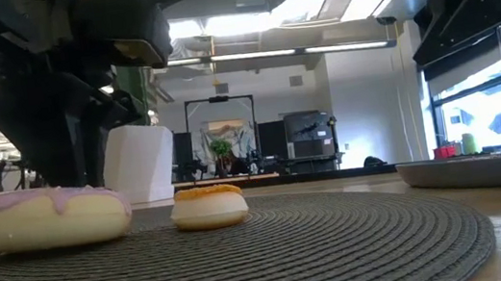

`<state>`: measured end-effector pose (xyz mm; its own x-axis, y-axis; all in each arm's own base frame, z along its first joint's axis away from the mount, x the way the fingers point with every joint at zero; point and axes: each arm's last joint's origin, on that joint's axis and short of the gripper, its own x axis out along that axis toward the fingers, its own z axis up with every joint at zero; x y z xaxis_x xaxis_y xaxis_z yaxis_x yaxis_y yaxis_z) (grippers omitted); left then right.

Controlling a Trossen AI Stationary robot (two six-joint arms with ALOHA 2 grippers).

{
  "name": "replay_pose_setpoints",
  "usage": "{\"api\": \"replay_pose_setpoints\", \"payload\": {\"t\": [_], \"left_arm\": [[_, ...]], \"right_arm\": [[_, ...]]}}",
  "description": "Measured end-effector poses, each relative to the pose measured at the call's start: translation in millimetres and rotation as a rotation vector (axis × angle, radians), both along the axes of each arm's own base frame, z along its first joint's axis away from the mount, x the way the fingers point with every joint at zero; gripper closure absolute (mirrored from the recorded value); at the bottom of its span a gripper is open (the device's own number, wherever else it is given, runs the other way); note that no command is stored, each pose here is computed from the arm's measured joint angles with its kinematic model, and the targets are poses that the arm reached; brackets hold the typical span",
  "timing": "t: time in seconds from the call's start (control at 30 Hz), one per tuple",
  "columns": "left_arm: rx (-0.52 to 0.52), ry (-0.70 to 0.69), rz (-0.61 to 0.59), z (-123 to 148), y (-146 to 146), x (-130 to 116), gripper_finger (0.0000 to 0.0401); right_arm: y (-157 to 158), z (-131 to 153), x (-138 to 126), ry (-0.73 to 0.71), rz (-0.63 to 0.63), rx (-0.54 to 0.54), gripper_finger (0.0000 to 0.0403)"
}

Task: Pick & Place donuts
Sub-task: Put the large pink donut on the light gray plate

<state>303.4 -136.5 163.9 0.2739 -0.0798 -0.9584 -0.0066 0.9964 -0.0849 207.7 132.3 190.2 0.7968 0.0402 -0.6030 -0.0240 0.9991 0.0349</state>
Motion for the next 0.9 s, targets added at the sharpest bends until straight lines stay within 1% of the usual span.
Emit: {"api": "replay_pose_setpoints", "payload": {"t": [0.2, 0.3, 0.37, 0.43, 0.53, 0.6, 0.7, 0.77, 0.83, 0.9], "left_arm": [[-0.003, -0.002, -0.017, 2, 1, 0, 0.039], [0.023, -0.017, 0.011, 16, 5, 3, 0.0393], [0.081, -0.073, 0.044, 28, 8, 7, 0.0393], [0.164, -0.145, 0.091, 38, 12, 14, 0.0394], [0.311, -0.262, 0.193, 49, 21, 23, 0.0396], [0.389, -0.361, 0.285, 53, 27, 30, 0.0395], [0.502, -0.479, 0.388, 59, 36, 38, 0.0394], [0.552, -0.53, 0.418, 62, 41, 43, 0.0396], [0.573, -0.564, 0.418, 65, 45, 48, 0.0396], [0.584, -0.598, 0.411, 69, 48, 52, 0.0395]], "right_arm": [[0, 0, 0, -0.004, 0.015, -0.018, 0.0228], [-1, 2, 3, -0.028, 0.005, -0.003, 0.0228], [-4, 4, 6, -0.049, -0.004, -0.003, 0.0228], [-7, 6, 10, -0.069, 0.004, -0.03, 0.0228], [-13, 9, 15, -0.116, -0.007, -0.098, 0.0228], [-19, 11, 19, -0.147, -0.031, -0.156, 0.0228], [-27, 17, 26, -0.201, -0.047, -0.236, 0.0228], [-32, 20, 30, -0.234, -0.054, -0.299, 0.0228], [-36, 24, 34, -0.259, -0.049, -0.355, 0.0225], [-41, 27, 37, -0.286, -0.056, -0.385, 0.0218]]}}
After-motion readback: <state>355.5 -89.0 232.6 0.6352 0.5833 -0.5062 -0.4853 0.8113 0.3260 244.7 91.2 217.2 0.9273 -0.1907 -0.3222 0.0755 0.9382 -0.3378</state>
